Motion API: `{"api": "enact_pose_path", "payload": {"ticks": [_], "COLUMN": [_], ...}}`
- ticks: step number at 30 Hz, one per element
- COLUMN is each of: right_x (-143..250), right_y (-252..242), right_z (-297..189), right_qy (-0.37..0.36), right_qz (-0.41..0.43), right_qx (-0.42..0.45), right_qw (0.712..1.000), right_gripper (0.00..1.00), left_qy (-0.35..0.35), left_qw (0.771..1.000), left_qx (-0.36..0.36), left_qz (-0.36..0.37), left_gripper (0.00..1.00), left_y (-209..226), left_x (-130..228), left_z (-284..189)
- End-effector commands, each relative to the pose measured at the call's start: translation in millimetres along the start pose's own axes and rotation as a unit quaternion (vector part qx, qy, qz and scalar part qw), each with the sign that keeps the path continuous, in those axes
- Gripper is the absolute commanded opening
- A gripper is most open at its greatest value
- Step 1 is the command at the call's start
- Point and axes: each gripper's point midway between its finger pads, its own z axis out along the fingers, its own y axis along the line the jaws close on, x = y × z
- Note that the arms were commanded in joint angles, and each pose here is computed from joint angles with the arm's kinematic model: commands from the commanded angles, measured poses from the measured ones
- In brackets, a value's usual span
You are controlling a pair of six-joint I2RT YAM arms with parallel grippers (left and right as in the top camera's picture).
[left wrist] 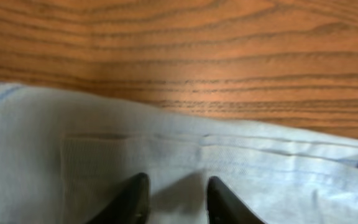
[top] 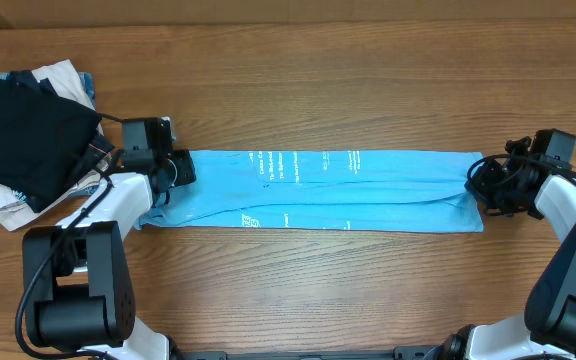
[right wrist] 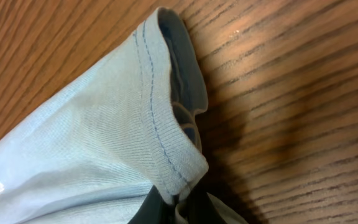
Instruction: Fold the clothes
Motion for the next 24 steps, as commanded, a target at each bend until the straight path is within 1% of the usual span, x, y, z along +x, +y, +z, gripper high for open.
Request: {"api": "enact_pose_path", "payload": {"ticks": [1, 2, 4, 8, 12, 15, 18, 20, 24], "right_x": [-14, -15, -18, -30, -57, -72, -77, -72, -46], "right_y": [-6, -10, -17, -25, -18, 1, 25, 44, 87], "right_z": [-3, -3, -5, -17, -44, -66, -80, -81, -68], "right_qy": [-0.023, -0.026, -0.031, -0.041, -0.061, -0.068, -0.065, -0.056, -0.027], "right_qz": [-0.006, -0.006, -0.007, -0.007, -0.014, -0.025, -0.045, -0.064, -0.122], "right_qx": [0.029, 0.043, 0.063, 0.105, 0.135, 0.135, 0.128, 0.123, 0.109], "right_qw": [0.999, 0.999, 0.998, 0.994, 0.989, 0.988, 0.989, 0.989, 0.986], "right_gripper": [0.04, 0.04, 0.04, 0.04, 0.04, 0.04, 0.04, 0.04, 0.04], "left_qy": [-0.011, -0.003, 0.012, 0.049, 0.097, 0.121, 0.134, 0.135, 0.136], "left_qw": [1.000, 1.000, 1.000, 0.999, 0.995, 0.992, 0.990, 0.990, 0.990], "left_qx": [0.014, 0.013, 0.010, -0.002, -0.026, -0.037, -0.039, -0.039, -0.035], "left_qz": [0.023, 0.025, 0.023, 0.024, 0.021, 0.021, 0.020, 0.020, 0.016], "left_gripper": [0.45, 0.50, 0.52, 0.55, 0.56, 0.55, 0.51, 0.51, 0.51], "left_y": [-8, -9, -11, -11, -5, -1, 0, -1, -2], "left_x": [-27, -30, -34, -37, -27, -17, -10, -10, -10], "left_z": [-11, -15, -25, -49, -68, -72, -74, -74, -74]}}
